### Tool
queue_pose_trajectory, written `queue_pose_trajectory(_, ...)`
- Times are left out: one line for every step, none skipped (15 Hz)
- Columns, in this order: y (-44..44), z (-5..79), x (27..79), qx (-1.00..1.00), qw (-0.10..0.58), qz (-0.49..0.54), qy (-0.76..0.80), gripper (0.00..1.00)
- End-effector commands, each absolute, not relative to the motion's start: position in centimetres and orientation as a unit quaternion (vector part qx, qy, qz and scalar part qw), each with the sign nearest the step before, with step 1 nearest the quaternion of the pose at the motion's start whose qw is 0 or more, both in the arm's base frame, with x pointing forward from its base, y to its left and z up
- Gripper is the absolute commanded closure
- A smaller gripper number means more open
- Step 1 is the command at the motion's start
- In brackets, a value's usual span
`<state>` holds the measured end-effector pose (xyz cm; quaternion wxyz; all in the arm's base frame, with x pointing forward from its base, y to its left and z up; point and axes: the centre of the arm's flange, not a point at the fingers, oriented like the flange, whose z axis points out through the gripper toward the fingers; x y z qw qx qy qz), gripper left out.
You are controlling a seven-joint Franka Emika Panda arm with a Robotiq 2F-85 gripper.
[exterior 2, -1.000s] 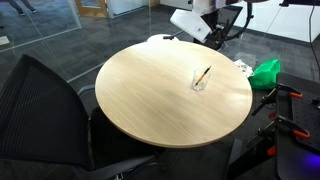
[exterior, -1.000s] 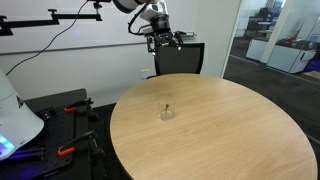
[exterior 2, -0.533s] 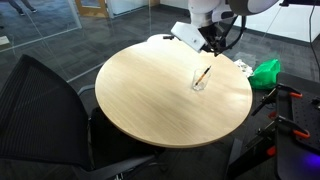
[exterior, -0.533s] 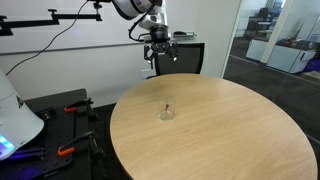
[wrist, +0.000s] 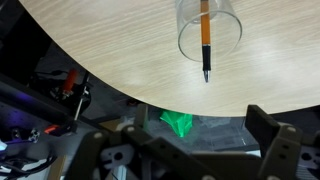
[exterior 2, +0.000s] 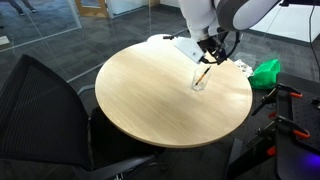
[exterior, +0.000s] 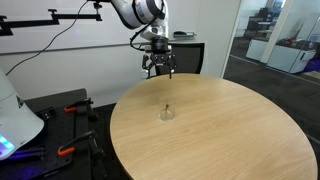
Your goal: Take the pen out of the glass
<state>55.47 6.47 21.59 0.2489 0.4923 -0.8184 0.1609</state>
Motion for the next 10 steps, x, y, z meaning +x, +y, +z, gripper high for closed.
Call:
queue_pose_trajectory(5.9, 19.8, 56.3, 0.474, 0.258, 0.157, -0.827, 0.12)
queue_pose_trajectory(5.5, 19.3, 56.2, 0.474, 0.261, 0.153, -0.827, 0.26)
queue_pose_trajectory(5.2, 18.8, 56.2, 0.473, 0.263, 0.153, -0.827, 0.27)
queue_pose_trajectory(4.9, 18.4, 56.2, 0.476, 0.264, 0.153, -0.825, 0.32)
queue_pose_trajectory(4.7, 18.0, 56.3, 0.480, 0.264, 0.153, -0.822, 0.35)
queue_pose_trajectory(4.5, 17.6, 56.3, 0.484, 0.265, 0.153, -0.820, 0.37)
queue_pose_trajectory(4.4, 17.3, 56.3, 0.487, 0.263, 0.153, -0.818, 0.38)
queue_pose_trajectory(4.2, 17.0, 56.4, 0.489, 0.264, 0.155, -0.817, 0.34)
queue_pose_trajectory(4.2, 16.7, 56.5, 0.494, 0.265, 0.157, -0.814, 0.28)
queue_pose_trajectory(4.1, 16.5, 56.6, 0.496, 0.266, 0.158, -0.811, 0.27)
